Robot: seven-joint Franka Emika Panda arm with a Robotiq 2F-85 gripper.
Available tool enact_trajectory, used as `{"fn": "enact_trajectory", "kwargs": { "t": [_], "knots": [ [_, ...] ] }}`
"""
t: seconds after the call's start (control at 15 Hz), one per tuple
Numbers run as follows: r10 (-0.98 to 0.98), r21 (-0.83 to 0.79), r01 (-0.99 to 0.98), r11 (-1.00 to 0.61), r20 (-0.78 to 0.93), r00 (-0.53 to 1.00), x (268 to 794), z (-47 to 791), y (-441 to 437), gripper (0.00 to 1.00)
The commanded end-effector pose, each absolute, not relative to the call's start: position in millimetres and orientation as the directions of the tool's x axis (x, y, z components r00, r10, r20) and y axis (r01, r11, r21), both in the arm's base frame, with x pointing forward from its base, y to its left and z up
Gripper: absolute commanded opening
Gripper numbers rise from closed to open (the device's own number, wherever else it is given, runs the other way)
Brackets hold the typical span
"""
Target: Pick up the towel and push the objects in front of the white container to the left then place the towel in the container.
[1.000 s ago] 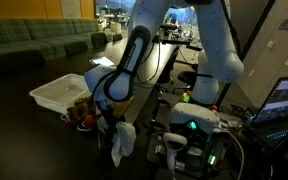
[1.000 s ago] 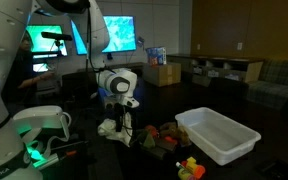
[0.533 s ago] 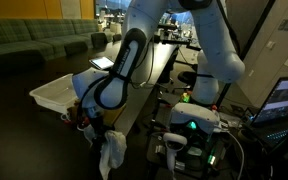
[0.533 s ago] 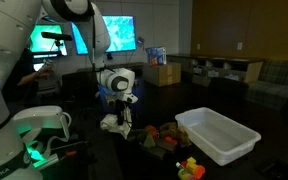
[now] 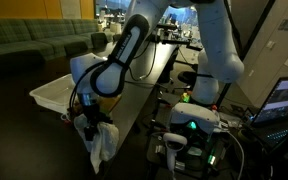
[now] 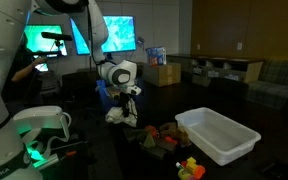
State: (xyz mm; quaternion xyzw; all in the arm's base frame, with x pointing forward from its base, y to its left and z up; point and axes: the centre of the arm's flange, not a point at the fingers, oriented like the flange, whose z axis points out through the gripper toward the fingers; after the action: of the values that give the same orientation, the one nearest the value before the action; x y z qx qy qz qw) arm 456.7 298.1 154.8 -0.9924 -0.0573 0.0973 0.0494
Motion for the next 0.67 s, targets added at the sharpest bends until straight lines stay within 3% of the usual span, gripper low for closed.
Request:
{"fn": "enact_trajectory", "kwargs": {
  "t": [0.0, 0.2, 0.6],
  "knots": [
    [0.201, -0.143, 0.176, -0.974, -0.185, 0.962, 446, 200, 266, 0.01],
    [0.197, -0.144, 0.172, -0.975, -0.181, 0.963, 442, 228, 226, 0.01],
    [0.008, -0.044, -0.002, -0.999, -0.206, 0.979, 423, 229, 128, 0.01]
  ]
}}
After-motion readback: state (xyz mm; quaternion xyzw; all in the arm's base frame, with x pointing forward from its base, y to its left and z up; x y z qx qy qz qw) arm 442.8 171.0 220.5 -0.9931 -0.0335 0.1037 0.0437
